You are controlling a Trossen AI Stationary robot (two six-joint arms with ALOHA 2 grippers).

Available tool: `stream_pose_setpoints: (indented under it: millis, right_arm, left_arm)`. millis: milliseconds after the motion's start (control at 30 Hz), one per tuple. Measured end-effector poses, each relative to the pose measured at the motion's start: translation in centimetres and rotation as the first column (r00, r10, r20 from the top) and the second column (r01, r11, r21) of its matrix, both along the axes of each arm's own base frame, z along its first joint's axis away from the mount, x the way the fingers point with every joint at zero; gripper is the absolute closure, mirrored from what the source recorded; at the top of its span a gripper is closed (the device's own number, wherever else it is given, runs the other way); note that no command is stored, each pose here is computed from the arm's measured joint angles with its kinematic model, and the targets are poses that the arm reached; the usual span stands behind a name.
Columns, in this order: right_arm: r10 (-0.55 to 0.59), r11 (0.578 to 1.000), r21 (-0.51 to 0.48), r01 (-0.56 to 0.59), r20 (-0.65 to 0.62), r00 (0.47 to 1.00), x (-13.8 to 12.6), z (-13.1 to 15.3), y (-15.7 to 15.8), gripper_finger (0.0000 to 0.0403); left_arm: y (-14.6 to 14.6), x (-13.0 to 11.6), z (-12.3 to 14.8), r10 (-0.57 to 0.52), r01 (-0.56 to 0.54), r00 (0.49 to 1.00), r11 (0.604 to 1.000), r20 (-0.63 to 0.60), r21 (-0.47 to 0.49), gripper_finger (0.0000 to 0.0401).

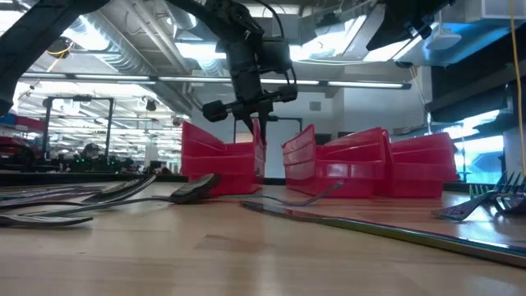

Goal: Sort silverware
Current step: Prepare the red bins to sort the silverware

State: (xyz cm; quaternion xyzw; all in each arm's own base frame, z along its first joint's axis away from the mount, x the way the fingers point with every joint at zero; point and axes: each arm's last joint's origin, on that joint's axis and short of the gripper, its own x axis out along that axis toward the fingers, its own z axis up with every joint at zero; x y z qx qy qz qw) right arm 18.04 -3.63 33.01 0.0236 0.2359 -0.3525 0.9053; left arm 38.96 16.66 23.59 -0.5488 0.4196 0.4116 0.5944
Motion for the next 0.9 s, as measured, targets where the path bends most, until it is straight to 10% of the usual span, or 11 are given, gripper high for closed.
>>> stream_pose_setpoints:
  millis: [900]
  right_arm:
    - [0.000, 1.000, 0.006, 0.001, -0.037, 0.999, 0.0, -1.2, 0.0, 0.0400]
  left_arm:
    - [0.1, 0.1, 0.0, -0.019, 0.019, 1.000, 1.000, 0.009, 0.011, 0.0383]
